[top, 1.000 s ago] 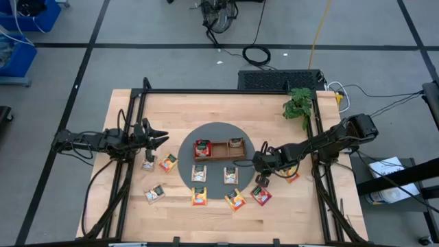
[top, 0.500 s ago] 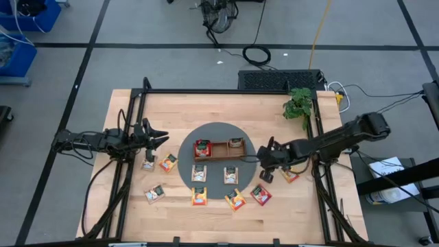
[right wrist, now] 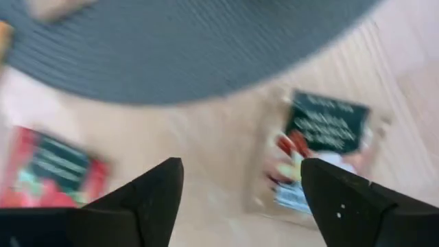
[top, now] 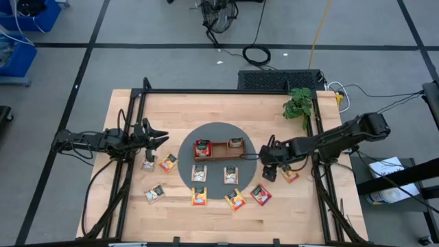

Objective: Pick & Place Tea
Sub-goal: Put the yellow tea bag into the right section of the wooden organizer

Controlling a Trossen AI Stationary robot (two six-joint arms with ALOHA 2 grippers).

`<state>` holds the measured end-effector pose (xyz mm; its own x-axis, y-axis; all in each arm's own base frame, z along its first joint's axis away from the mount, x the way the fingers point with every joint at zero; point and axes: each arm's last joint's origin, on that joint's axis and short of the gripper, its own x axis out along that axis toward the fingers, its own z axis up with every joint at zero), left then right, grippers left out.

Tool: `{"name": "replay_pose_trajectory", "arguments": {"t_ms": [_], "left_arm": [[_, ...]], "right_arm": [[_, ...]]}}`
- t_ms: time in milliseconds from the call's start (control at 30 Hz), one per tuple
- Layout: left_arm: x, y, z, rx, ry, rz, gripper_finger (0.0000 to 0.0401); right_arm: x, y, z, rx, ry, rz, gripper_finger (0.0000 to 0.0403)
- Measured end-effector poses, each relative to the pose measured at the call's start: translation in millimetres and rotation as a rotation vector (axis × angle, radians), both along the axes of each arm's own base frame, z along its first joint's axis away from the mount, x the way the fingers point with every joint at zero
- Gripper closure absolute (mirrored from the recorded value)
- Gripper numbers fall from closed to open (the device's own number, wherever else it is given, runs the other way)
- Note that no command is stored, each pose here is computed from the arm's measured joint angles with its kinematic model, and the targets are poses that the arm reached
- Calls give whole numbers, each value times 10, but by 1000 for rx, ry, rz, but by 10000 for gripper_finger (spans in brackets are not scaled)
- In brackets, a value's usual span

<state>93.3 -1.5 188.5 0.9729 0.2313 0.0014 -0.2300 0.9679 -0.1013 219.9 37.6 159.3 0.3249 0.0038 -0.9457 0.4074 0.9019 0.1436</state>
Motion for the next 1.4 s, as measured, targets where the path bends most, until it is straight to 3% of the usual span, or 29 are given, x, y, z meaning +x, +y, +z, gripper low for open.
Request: {"name": "replay_pose_trajectory", "arguments": {"t_ms": [300, 767, 933, 1133, 1400], "left_arm": [[0, 0, 0, 0, 0, 0, 308], [0, 0, 1, 0, -1, 0, 308], [0, 0, 0, 0, 0, 0, 308], [0, 0, 0, 0, 0, 0, 308], [0, 0, 1, 0, -1, 0, 308]], "right_arm": [[1, -87, -156, -33, 122, 11, 187], [63, -154, -391, -105, 227, 22, 232], [69, -153, -412, -90, 228, -43, 284], [63, -148, -419, -72, 237, -29, 387], [65, -130, -329, -116, 214, -4, 402]]}}
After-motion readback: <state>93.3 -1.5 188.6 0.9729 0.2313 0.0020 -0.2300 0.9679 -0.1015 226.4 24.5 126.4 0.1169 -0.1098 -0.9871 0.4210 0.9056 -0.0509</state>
